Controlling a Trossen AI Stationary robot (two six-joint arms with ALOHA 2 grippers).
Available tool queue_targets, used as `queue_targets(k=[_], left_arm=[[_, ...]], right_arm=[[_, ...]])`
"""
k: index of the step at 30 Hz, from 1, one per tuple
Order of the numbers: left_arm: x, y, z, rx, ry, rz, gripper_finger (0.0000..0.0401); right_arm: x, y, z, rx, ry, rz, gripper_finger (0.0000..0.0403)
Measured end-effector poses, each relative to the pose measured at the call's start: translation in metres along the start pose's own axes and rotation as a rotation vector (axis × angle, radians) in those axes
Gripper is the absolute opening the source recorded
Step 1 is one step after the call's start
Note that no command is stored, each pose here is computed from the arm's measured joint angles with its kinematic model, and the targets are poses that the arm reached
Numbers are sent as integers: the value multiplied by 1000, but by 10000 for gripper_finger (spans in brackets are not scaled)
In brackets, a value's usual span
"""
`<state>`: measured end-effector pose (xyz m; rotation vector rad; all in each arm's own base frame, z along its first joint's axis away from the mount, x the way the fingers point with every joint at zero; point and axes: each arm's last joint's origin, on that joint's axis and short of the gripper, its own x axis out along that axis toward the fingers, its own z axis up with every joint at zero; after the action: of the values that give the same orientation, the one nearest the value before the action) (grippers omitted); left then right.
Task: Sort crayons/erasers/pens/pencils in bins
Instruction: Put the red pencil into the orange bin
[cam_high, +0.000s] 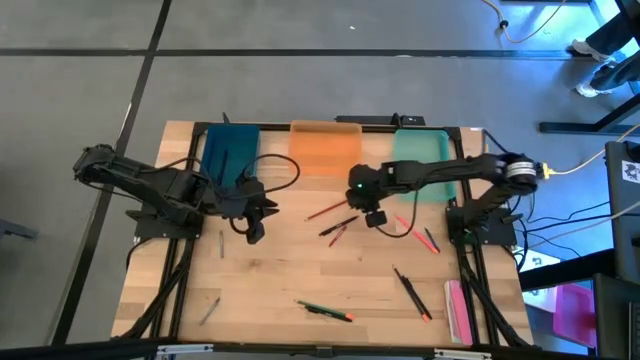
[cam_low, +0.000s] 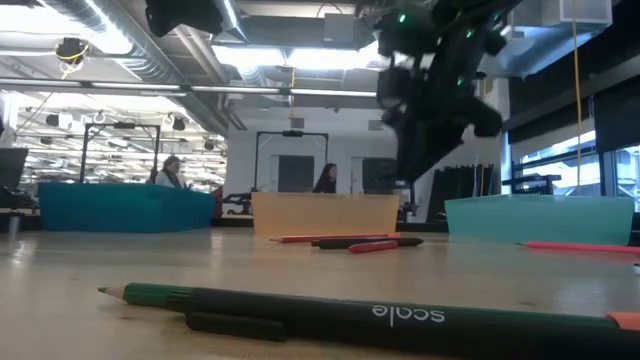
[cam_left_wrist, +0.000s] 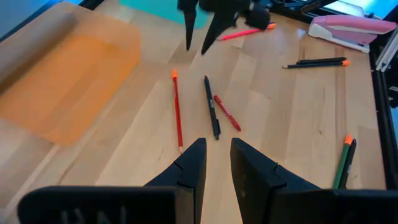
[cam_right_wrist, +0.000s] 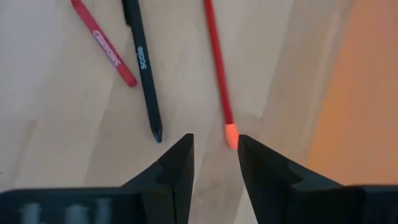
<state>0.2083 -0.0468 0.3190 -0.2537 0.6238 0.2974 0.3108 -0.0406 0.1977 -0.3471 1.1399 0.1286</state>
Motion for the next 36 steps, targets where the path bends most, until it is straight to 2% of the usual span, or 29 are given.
queue_targets(k=[5,11,14,19,26,36], left_arm=[[0,0,0,-1,-8,14,65],[0,1,0,-6,-10,17,65],[0,1,0,-6,-10,18,65],[0,1,0,-7,-11,19,65],[0,1,0,-22,-19,34,65],[0,1,0,-27,-22,40,65]], right_arm=[[29,-4,-4,-40,57,19,131],[47,-12,-8,-57,74,17,131],[50,-17,-11,-45,76,17,131],[53,-26,-15,-8,22,92,124],[53,-36,-19,19,-2,76,104],[57,-37,-21,22,9,80,102]])
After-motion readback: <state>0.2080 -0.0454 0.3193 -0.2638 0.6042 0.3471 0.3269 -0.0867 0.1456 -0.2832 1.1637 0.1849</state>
